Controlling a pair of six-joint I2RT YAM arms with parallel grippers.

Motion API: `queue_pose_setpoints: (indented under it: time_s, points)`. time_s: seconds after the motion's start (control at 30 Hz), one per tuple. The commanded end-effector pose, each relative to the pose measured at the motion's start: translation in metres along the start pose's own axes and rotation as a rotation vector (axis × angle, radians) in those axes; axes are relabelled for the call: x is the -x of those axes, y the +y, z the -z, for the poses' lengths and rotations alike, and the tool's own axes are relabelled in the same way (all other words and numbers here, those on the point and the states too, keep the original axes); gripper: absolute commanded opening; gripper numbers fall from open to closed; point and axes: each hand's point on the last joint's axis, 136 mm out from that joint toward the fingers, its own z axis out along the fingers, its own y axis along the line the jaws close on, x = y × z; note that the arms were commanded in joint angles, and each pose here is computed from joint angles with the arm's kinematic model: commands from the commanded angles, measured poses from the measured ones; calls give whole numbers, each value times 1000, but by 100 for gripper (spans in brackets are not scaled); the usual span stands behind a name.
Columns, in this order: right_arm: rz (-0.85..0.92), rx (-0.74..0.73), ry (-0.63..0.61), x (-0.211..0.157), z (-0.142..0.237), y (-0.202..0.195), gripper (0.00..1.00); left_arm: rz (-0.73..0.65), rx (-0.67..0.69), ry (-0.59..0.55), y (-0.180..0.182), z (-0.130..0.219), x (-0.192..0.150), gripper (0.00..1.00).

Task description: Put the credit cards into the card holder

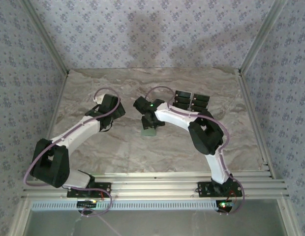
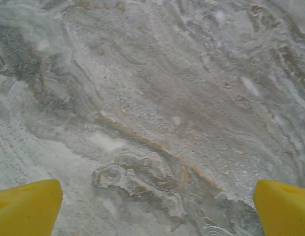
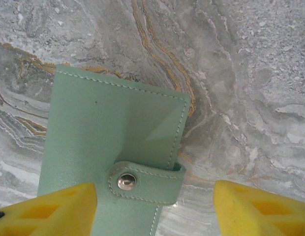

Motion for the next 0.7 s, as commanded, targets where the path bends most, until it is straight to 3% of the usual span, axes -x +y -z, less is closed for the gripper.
queue_pose_setpoints:
  time_s: [0.0, 0.4, 0.53, 0.67]
  points:
    - [14, -31, 5, 2, -1, -1, 66, 20, -6, -21, 0, 2, 5, 100]
    - [14, -47, 32, -3, -13, -4, 61, 14, -10, 1, -1, -5, -2, 100]
    - [12, -51, 44, -7, -17, -7, 53, 11, -11, -2, -2, -4, -1, 100]
    - [13, -47, 53, -12, -20, -8, 35, 11, -14, -4, -3, -4, 0, 100]
